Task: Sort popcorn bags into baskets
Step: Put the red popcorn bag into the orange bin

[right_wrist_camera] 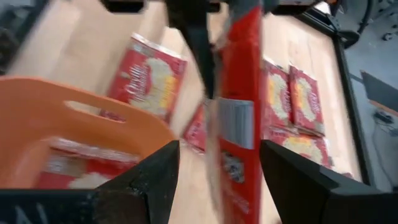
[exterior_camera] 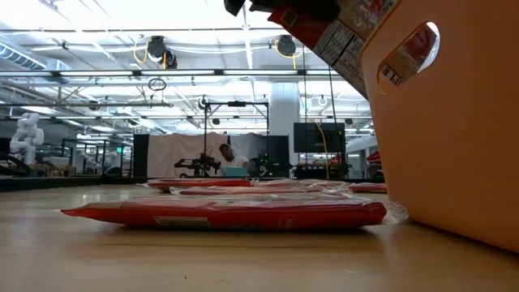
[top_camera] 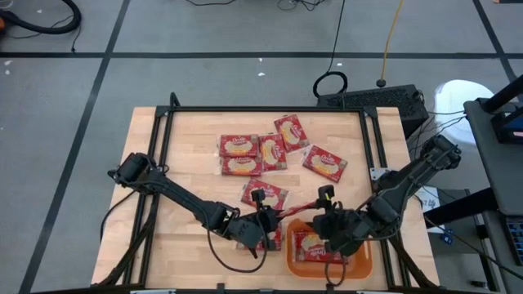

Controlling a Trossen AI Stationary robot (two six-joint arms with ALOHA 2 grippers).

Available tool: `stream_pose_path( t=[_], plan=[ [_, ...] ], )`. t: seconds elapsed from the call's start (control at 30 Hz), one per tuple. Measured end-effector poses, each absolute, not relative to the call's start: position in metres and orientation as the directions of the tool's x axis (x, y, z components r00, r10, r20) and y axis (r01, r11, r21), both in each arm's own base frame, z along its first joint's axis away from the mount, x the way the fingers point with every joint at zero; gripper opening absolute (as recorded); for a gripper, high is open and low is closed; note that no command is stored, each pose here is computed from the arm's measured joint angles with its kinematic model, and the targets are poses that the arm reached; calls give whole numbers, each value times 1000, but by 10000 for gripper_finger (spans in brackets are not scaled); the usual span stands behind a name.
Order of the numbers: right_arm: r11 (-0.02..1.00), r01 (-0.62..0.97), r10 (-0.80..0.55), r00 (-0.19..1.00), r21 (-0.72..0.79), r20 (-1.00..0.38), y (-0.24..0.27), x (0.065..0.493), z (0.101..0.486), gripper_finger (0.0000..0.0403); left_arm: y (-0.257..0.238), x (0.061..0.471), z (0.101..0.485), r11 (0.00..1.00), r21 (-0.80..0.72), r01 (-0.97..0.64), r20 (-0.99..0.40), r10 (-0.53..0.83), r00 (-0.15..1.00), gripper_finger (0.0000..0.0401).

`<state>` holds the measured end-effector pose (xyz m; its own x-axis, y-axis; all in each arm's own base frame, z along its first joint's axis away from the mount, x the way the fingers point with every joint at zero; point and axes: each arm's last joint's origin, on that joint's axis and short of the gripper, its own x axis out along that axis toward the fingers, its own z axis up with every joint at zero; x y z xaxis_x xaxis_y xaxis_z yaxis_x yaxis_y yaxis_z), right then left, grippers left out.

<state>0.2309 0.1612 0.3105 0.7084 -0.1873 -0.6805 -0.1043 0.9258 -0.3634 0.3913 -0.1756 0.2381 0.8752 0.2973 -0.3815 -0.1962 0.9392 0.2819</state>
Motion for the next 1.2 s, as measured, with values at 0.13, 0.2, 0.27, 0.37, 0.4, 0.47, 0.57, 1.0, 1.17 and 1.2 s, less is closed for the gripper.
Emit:
stream_pose_path(
  t=[0.13,0.2,0.27,0.37,0.4,0.47,0.57,1.0,1.17,1.2],
  plan=[
    [913,-105,-218,693,-395,-687,154,236,304,215,-176,392,239,938,284,-200,-372,300,878,49],
    [912,-99,-220,702,-398,-678,151,240,301,215,-176,392,239,937,286,-200,-371,300,879,49],
    [912,-97,-223,700,-400,-679,148,243,296,213,-175,392,239,937,287,-199,-372,300,878,49],
    [921,-106,-203,691,-375,-694,145,246,291,196,-175,392,239,937,287,-199,-372,300,878,49],
    [926,-111,-190,689,-361,-699,144,247,289,186,-175,392,239,937,286,-199,-372,300,878,49],
    [929,-129,-172,677,-345,-716,142,247,287,159,-175,392,239,937,287,-199,-372,300,878,49],
    [936,-149,-144,662,-318,-736,139,249,284,110,-175,392,239,937,287,-198,-373,300,878,49],
    [942,-165,-118,653,-293,-748,138,243,288,16,-168,398,242,958,99,-268,-355,286,890,168],
    [966,-182,-22,645,-181,-764,142,225,299,26,-176,392,251,965,48,-256,-330,258,908,268],
    [970,-185,-1,642,-156,-767,144,221,301,25,-178,391,254,967,37,-253,-321,251,913,282]
  ],
)
